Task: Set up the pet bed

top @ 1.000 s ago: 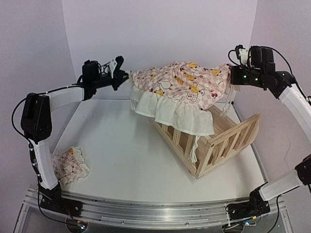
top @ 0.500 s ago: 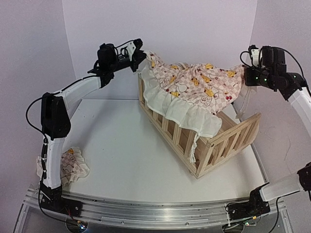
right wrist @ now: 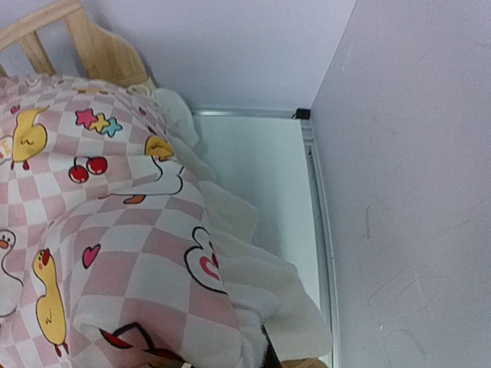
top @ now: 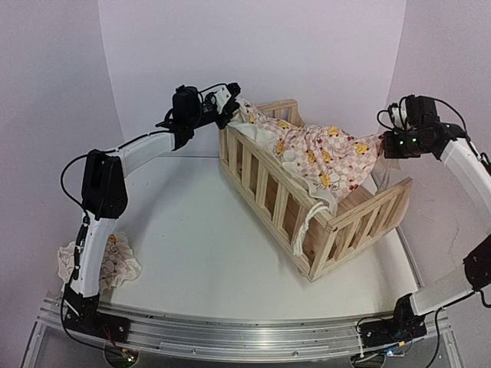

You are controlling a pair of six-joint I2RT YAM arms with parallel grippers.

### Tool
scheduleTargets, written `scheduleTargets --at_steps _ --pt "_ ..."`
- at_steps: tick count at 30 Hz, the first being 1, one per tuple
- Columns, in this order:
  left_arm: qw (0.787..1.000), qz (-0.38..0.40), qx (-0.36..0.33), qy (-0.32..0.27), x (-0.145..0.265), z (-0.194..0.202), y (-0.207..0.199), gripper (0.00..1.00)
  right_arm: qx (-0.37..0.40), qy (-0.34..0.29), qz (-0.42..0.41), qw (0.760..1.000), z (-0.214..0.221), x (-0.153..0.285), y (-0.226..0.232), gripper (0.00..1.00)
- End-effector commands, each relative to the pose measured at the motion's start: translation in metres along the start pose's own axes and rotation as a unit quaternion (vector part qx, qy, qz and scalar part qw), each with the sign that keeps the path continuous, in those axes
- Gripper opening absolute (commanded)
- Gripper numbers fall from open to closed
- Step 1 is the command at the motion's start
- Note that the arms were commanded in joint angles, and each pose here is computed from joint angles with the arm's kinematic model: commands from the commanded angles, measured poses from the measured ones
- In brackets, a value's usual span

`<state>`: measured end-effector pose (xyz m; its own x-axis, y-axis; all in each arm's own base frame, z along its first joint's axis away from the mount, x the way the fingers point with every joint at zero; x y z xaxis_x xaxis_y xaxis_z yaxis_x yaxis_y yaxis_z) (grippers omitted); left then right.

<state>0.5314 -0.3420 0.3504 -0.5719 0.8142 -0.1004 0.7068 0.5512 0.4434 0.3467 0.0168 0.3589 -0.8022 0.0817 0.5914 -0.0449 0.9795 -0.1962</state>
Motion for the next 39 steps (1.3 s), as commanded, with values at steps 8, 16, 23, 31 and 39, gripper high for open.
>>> scheduleTargets --at_steps 8,16,23,31,39 --pt "0.999 0.006 -0.025 0.032 0.012 -0.003 -0.009 0.01 -0.007 0.011 -0.059 0.998 0.024 0.007 0.015 0.0" --pt "0.998 0.029 -0.037 0.038 0.028 -0.01 -0.019 0.53 -0.004 0.029 -0.018 0.999 0.024 0.01 0.005 0.31" --pt "0.999 0.011 -0.036 -0.001 0.038 -0.063 0.002 0.65 -0.022 -0.005 -0.033 0.999 -0.002 0.038 0.001 0.53" --pt "0.996 -0.041 0.079 -0.001 0.066 -0.079 0.071 0.67 -0.127 0.003 -0.042 0.991 -0.013 0.082 -0.006 0.57" --pt "0.991 -0.012 0.109 0.073 0.095 0.004 0.085 0.72 -0.191 0.158 0.032 0.968 0.045 0.103 -0.015 0.67"
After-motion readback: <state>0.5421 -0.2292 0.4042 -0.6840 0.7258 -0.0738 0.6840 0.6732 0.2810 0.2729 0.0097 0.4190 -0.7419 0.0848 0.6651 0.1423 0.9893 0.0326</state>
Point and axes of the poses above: each gripper's point midway between its finger pads, its own x axis back along the fingers, its own y axis along the line the jaws close on, z = x × y, the point moved 6 cm from there along x, back along the fingers, and after that the axes turned 8 degrees about x, right-handed, at the moved point
